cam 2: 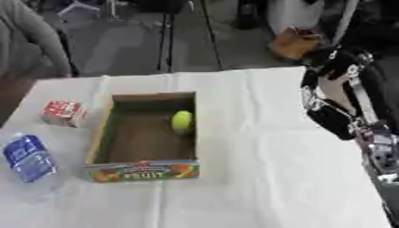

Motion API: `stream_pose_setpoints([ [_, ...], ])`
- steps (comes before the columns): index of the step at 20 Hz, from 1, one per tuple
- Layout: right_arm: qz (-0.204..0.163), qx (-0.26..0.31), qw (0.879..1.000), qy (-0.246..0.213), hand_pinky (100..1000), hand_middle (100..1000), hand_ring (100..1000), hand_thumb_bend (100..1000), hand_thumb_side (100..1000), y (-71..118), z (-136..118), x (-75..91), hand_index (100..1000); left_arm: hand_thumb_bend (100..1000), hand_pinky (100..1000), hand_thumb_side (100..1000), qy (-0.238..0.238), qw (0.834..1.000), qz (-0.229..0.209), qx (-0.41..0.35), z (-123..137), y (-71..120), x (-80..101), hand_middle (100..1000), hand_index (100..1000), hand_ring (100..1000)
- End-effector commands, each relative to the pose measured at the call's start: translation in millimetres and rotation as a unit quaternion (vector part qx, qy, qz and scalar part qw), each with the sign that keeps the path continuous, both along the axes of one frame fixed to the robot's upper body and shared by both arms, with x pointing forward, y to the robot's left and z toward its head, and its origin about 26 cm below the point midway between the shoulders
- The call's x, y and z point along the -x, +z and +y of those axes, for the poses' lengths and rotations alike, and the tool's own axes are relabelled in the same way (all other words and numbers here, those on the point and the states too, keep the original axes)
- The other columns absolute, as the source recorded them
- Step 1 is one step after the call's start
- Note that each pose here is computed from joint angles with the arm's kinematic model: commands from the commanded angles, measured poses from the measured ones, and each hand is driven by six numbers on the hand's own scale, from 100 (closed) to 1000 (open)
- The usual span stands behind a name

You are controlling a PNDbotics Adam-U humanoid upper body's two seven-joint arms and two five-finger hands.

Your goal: Pick up objects on the table and place them in the box.

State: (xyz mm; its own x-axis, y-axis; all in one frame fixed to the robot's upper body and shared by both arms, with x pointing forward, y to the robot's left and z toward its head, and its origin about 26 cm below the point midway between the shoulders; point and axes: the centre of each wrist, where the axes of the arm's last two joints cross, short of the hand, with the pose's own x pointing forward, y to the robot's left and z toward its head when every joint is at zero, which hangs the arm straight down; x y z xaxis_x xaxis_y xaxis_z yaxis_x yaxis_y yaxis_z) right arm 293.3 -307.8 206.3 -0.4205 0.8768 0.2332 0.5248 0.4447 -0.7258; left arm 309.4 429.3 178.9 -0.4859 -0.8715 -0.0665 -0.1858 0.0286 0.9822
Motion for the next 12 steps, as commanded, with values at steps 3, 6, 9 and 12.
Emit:
stream_pose_setpoints([
  [3,-0.019,0.016,1.0,0.001,528,591,562,100,123,11.7,-0.2,2.7,774,714,654,671,-0.001,1.0,-0.009,-0.021,2.4,14.3,-0.2,741,836,789],
  [6,-0.02,0.016,1.0,0.001,529,591,562,100,122,11.9,-0.1,2.6,774,719,654,667,-0.001,1.0,-0.01,-0.021,2.5,14.6,-0.3,741,837,788],
  [9,-0.019,0.016,1.0,0.002,528,591,561,100,123,11.8,-0.1,2.6,774,723,655,664,-0.001,1.0,-0.009,-0.022,2.4,14.7,-0.2,741,837,788],
  [12,-0.019,0.016,1.0,0.002,528,591,561,100,123,11.8,-0.1,2.6,774,727,656,661,-0.001,1.0,-0.01,-0.023,2.5,15.1,-0.2,741,838,788],
])
